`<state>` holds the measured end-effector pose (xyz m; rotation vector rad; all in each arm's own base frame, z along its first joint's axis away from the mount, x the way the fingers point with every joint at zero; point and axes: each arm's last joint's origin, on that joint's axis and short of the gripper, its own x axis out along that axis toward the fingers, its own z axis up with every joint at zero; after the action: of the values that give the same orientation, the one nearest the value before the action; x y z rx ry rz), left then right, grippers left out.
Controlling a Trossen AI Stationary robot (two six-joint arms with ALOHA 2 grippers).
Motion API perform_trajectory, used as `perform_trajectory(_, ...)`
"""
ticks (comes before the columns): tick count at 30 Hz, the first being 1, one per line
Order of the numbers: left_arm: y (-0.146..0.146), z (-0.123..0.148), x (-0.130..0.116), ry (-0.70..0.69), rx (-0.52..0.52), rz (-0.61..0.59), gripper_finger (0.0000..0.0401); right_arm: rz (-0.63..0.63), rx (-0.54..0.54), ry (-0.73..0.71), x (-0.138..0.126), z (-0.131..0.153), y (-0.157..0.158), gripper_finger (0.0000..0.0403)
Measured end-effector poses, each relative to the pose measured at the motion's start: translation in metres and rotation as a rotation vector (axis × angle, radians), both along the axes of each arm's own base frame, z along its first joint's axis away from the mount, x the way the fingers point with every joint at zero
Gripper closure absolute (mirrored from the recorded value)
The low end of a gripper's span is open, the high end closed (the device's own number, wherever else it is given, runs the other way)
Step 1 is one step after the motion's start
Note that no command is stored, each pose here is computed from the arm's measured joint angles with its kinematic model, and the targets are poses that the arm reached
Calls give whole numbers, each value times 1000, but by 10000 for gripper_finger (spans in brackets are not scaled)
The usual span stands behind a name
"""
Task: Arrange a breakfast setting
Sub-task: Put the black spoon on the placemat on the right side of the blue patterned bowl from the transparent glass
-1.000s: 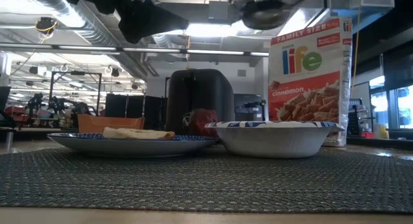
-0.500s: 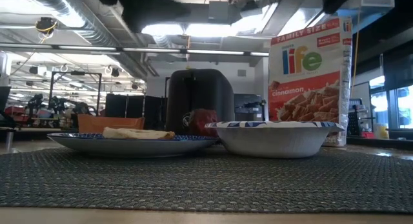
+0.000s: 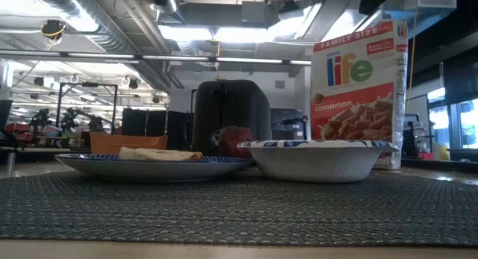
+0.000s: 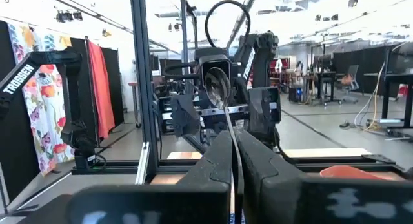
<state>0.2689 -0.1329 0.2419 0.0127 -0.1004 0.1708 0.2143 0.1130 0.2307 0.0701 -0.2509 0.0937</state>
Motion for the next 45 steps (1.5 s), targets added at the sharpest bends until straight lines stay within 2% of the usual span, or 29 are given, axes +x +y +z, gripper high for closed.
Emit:
perform_trajectory(6,6,9,1,-79,-1,23,107,-10,-22,-7,0,0,0,403)
perform_trajectory(11,4,16,0,-144,48,-59,162,-28,-33,-5,0,0,-1,403)
perform_trajectory(18,4,16,0,-144,59,-58,240,-33,-43,-5,0,0,-1,403)
perform_trajectory(24,8,16,2,-143,62,-42,325,-32,-44,-5,0,0,-1,403)
perform_trajectory(29,11,16,2,-141,54,8,384,-47,-52,-1,0,0,-1,403)
perform_trajectory(33,12,16,2,-137,48,33,389,-47,-50,1,0,0,-1,399)
perform_trajectory(36,11,15,2,-130,56,35,385,-31,-51,7,0,-1,0,380)
perform_trajectory(39,9,17,-2,-104,91,87,386,-42,-48,19,0,-2,0,339)
perform_trajectory(45,-1,38,-28,-63,191,199,386,-35,-68,118,-5,-8,7,243)
